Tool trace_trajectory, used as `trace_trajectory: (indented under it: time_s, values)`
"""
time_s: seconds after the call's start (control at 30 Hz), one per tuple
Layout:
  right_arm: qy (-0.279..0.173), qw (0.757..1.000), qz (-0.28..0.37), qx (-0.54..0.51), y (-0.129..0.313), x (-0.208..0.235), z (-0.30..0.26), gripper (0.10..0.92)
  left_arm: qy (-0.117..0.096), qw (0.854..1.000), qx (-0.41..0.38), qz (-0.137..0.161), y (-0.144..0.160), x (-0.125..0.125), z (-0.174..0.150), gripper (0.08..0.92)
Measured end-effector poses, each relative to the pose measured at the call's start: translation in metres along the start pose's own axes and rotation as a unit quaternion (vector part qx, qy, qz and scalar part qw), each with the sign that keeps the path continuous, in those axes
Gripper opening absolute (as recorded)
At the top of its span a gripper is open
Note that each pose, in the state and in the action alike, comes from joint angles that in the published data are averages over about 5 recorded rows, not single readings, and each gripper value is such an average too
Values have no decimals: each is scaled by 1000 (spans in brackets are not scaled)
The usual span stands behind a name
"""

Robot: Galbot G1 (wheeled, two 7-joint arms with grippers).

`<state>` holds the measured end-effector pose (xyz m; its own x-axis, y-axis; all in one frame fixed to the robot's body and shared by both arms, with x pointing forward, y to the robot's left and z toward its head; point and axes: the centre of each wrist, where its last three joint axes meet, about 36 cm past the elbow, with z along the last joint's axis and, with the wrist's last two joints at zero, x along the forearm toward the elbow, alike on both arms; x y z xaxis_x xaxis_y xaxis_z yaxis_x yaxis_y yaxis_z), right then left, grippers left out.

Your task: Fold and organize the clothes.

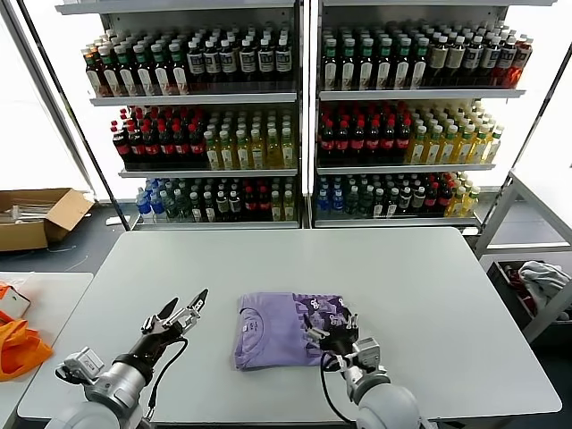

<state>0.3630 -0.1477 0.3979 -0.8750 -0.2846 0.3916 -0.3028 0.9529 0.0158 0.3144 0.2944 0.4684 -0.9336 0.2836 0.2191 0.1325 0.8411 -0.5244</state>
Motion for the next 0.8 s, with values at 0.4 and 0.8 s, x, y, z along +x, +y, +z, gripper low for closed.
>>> trace_trajectory:
  time_s: [0.4, 0.8]
  values:
    - [-2, 1000, 17, -20, 30, -7, -5, 823, 2, 1000, 1, 1, -1, -6, 5, 822]
    - [-65, 998, -18, -9, 69, -37, -14, 823, -1, 1000, -1, -2, 0, -7, 4, 823]
